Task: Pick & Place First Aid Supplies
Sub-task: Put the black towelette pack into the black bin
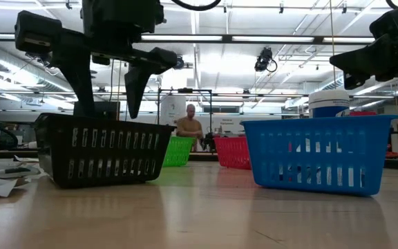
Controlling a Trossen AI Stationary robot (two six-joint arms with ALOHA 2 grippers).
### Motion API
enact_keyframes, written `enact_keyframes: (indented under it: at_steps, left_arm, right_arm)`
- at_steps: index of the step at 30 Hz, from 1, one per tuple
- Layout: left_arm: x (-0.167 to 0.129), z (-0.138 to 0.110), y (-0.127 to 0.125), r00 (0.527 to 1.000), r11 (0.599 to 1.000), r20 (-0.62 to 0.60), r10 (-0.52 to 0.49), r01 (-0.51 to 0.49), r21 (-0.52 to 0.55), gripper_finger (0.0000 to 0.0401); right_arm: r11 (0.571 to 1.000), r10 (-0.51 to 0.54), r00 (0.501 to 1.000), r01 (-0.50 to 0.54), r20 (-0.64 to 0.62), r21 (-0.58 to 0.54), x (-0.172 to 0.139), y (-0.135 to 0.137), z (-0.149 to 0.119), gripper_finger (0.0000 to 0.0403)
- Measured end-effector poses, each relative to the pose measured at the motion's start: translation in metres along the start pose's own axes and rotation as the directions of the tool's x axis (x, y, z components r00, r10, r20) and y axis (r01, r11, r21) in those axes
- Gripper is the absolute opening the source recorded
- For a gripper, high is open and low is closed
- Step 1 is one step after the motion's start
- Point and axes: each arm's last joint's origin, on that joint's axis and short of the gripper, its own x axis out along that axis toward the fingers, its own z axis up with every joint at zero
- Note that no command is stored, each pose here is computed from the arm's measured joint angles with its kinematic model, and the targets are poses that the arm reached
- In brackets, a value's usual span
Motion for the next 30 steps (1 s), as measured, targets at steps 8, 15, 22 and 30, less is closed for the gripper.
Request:
enact_keyframes:
  at_steps: [8,15,22,30]
  left_arm:
    - [-0.005,0.002,-0.005,1.000,1.000,-0.015,-0.008,0.008,0.020,0.0302]
    - [-0.019,0.015,-0.018,1.000,0.999,0.000,-0.006,0.006,0.036,0.0303]
    - [-0.022,0.026,-0.044,1.000,0.994,-0.001,-0.027,0.027,0.107,0.0303]
    - [-0.027,0.039,-0.082,0.998,0.973,0.018,-0.058,0.052,0.223,0.0303]
  right_arm:
    - [1.000,-0.001,1.000,0.001,0.000,0.000,0.000,0.000,0.000,0.0013]
    - [1.000,0.000,1.000,0.000,0.000,0.000,0.000,0.000,0.000,0.0013]
    - [1.000,-0.001,1.000,0.001,0.000,0.000,0.000,0.000,0.000,0.0013]
    - [1.000,0.000,1.000,0.000,0.000,0.000,0.000,0.000,0.000,0.0013]
